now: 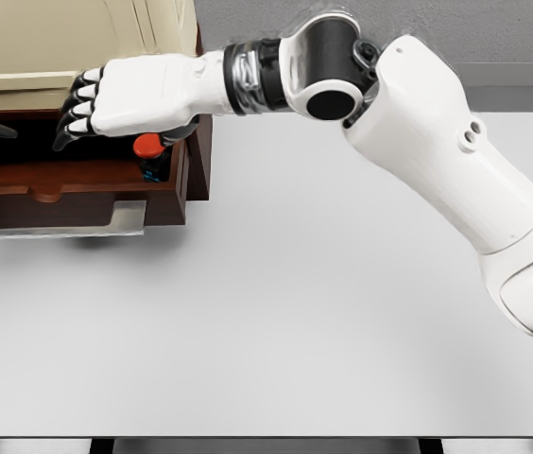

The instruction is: Open the cabinet drawer with left arm, and place a switch into the drawer with right arm

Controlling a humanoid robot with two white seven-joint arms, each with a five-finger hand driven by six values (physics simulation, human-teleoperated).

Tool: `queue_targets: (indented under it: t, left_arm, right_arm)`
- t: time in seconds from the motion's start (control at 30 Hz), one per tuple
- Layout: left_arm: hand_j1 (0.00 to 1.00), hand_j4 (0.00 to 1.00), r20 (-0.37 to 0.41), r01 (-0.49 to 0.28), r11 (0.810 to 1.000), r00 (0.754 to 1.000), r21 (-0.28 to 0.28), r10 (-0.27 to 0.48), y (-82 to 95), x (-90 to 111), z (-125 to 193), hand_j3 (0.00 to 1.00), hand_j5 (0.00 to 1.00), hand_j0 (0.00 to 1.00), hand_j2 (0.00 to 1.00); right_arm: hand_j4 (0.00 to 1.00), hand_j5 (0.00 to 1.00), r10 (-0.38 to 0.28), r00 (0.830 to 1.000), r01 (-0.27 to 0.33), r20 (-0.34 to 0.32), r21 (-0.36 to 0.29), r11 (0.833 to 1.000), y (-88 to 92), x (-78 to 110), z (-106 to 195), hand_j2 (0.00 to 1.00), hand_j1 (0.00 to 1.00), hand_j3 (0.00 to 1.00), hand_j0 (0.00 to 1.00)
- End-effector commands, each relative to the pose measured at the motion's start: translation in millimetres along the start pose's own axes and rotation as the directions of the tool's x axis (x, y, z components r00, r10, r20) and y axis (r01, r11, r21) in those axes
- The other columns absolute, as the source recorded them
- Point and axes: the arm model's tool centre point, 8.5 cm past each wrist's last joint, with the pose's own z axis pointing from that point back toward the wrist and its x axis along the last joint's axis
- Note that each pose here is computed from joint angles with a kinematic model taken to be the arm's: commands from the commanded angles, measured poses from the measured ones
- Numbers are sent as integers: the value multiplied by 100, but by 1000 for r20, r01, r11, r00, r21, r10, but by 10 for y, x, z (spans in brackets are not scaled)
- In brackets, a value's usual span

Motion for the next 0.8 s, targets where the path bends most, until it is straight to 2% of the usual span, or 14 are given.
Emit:
queue_targets:
  t: [0.0,0.03,0.07,0.1,0.13,0.2,0.23,0.27,0.33,0.4,0.47,0.57,0.77]
  left_arm:
    - [100,100,10,-5,1000,1000,7,5,5,11,-32,100,100,100,100]
    - [100,100,33,-4,1000,999,9,4,2,42,-102,100,100,100,100]
    - [100,100,53,-7,1000,999,10,6,-10,66,-170,100,100,100,100]
    - [100,100,83,-12,1000,997,10,11,-36,89,-277,100,100,100,100]
    - [100,100,102,-17,1000,995,12,15,-48,103,-351,100,100,100,100]
    - [100,100,116,-10,1000,993,7,9,-64,120,-414,100,100,100,100]
    - [100,100,145,-12,1000,989,11,11,-73,153,-521,100,100,100,100]
    - [100,100,164,-11,1000,986,11,9,-75,178,-590,100,100,100,100]
    - [100,100,222,16,1000,975,-2,-16,-141,265,-866,100,100,100,100]
    - [100,100,234,20,1000,972,-4,-19,-156,287,-916,100,100,100,100]
    - [100,100,235,23,1000,972,-4,-21,-157,291,-918,100,100,100,100]
    - [100,100,272,33,999,962,-11,-29,-174,409,-972,100,100,100,100]
    - [100,100,271,33,999,962,-10,-29,-172,407,-967,100,100,100,100]
  right_arm:
    - [100,100,53,998,-54,-24,-60,997,-216,27,333,100,100,100,100]
    - [100,100,22,1000,-24,-18,-75,997,-97,98,649,100,100,100,100]
    - [100,100,6,999,-10,-43,-82,997,-42,95,943,100,100,100,100]
    - [100,100,2,993,-15,-120,-109,994,-49,37,1380,100,100,100,100]
    - [100,100,-17,982,-7,-188,-129,992,-6,-18,1699,100,100,100,100]
    - [100,100,-105,963,85,-247,-90,992,359,-25,2075,100,100,100,100]
    - [100,100,-136,948,111,-288,-102,989,407,-38,2340,100,100,100,100]
    - [100,100,-175,931,144,-321,-118,983,546,-18,2497,100,100,100,100]
    - [100,100,-255,911,241,-326,-82,967,953,77,2512,100,100,100,100]
    - [100,100,-287,899,288,-330,-46,957,1157,150,2540,100,100,100,100]
    - [100,100,-291,897,293,-332,-43,955,1187,157,2539,100,100,100,100]
    - [100,100,-289,897,292,-334,-43,955,1184,155,2542,100,100,100,100]
    - [100,100,-289,895,293,-339,-42,955,1188,137,2554,100,100,100,100]
